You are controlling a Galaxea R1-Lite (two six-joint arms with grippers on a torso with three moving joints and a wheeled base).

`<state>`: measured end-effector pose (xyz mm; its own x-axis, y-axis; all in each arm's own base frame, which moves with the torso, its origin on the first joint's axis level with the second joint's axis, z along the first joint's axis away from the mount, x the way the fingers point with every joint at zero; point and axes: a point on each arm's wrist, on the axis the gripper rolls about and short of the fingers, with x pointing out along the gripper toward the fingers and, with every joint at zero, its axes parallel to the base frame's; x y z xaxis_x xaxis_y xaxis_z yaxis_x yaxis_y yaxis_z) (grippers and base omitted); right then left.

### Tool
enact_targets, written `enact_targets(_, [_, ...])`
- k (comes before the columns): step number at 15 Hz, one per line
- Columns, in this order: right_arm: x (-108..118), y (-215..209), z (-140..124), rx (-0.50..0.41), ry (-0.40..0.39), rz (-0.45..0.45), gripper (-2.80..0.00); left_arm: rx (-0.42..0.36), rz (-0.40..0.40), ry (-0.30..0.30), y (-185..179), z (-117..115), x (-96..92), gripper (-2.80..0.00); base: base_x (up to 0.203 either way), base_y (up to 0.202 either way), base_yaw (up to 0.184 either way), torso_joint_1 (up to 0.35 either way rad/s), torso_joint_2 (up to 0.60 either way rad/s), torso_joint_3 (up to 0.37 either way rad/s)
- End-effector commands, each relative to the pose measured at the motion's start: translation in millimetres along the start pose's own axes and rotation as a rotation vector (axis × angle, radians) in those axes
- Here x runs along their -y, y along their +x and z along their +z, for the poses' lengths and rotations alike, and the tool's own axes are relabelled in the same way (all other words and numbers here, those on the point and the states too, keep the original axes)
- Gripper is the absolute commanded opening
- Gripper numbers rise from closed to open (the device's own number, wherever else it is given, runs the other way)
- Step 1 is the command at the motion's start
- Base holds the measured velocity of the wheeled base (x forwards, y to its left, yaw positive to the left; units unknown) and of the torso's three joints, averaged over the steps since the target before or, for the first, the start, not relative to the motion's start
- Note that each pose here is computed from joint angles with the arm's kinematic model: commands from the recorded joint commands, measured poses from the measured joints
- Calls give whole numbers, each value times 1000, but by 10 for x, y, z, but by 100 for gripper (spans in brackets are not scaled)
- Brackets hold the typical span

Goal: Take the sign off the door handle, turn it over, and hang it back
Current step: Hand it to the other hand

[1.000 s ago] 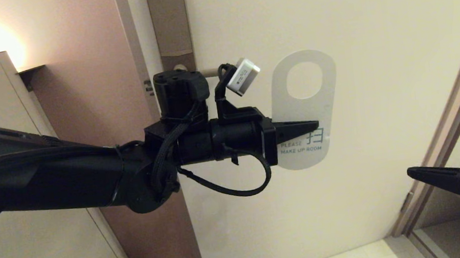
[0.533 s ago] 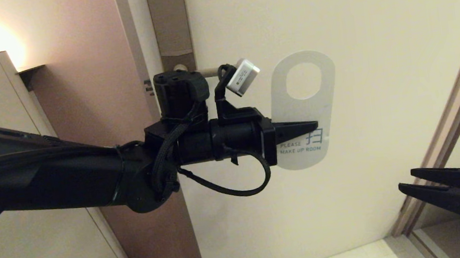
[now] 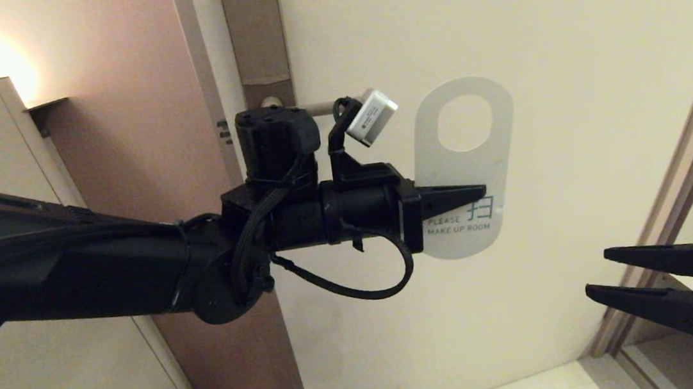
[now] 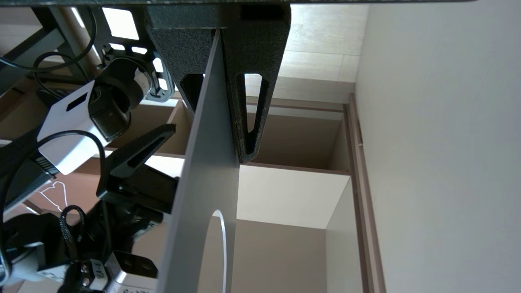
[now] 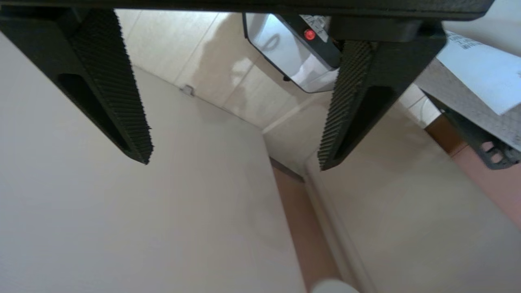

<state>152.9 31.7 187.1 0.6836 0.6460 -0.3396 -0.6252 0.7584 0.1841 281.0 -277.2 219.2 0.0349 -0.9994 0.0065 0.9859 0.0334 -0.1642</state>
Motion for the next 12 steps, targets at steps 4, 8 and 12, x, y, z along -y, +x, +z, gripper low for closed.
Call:
enact_targets(4, [-61,175,56,-28,-20,89,0,-2,-29,1,69,-10,69,-280,0,0,0,0,0,0])
enact_targets(8, [4,335,133,36,-55,99,0,-2,-29,1,73,-10,73,-280,0,0,0,0,0,0])
enact_targets(12, [-38,381,160,42,-67,172,0,-2,-42,3,118,-16,99,-280,0,0,0,0,0,0])
